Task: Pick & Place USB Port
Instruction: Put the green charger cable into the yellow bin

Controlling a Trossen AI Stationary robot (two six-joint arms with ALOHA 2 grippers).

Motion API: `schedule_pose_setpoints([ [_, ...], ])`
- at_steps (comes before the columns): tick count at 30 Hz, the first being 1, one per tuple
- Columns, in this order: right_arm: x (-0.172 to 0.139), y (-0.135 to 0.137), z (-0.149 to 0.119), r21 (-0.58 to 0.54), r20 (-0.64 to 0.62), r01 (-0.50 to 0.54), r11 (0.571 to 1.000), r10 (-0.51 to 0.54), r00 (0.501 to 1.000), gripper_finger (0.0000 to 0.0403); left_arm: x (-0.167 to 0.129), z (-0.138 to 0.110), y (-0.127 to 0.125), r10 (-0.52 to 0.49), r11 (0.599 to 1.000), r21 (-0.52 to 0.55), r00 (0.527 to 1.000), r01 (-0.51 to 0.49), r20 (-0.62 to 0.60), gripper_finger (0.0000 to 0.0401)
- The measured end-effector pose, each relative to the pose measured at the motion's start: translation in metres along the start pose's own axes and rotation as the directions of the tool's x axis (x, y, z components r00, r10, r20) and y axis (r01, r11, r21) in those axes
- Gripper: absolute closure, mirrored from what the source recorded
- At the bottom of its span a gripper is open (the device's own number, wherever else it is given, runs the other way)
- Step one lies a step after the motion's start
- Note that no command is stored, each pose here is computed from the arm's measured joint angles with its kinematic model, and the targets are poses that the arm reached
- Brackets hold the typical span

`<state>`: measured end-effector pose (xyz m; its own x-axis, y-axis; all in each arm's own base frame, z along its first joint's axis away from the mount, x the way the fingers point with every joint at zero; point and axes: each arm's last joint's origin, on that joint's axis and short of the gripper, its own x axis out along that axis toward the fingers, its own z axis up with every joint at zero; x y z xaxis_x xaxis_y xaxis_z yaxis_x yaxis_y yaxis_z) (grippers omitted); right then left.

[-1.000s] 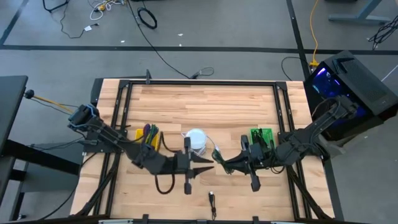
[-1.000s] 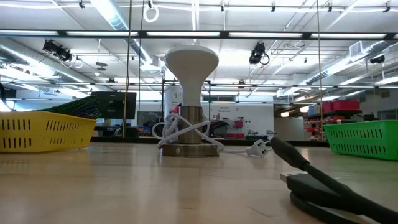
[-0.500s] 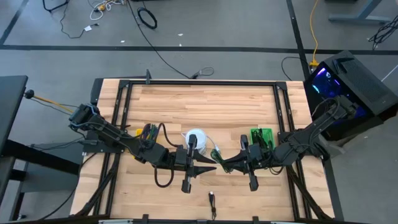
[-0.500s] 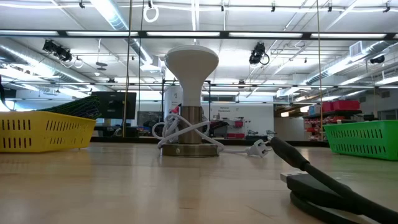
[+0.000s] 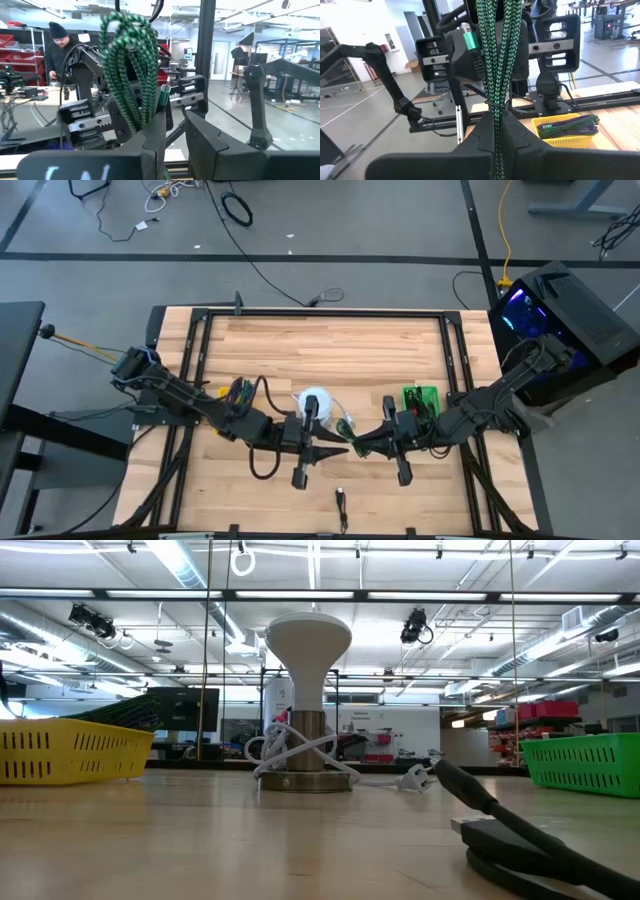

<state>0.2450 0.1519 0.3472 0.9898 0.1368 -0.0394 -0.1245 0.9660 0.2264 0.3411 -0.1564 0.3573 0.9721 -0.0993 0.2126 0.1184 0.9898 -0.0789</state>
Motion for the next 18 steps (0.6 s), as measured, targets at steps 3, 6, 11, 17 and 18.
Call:
schedule_pose_setpoints([
  [3,0.002,-0.003,0.002,0.007,0.015,0.002,1.0,-0.002,1.0,0.0403,0.0,0.0,0.001,-0.003,1.0,-0.009,1.0,0.003,0.0,0.0325],
  [6,0.004,-0.005,0.003,0.009,0.02,-0.017,1.0,0.017,1.0,0.0403,0.001,0.0,0.002,-0.001,1.0,-0.008,1.0,0.001,-0.001,0.0325],
  [11,0.011,-0.008,0.0,0.008,0.016,-0.02,1.0,0.02,1.0,0.0403,0.001,-0.001,0.004,0.029,1.0,0.001,1.0,-0.029,-0.005,0.0328],
  [17,0.012,-0.009,-0.001,0.007,0.012,-0.026,1.0,0.026,1.0,0.0403,0.001,-0.001,0.006,0.083,0.996,0.036,0.997,-0.082,-0.005,0.0394],
  [18,0.012,-0.009,-0.001,0.007,0.012,-0.027,1.0,0.027,1.0,0.0403,0.001,-0.001,0.006,0.101,0.994,0.041,0.995,-0.101,-0.006,0.0396],
])
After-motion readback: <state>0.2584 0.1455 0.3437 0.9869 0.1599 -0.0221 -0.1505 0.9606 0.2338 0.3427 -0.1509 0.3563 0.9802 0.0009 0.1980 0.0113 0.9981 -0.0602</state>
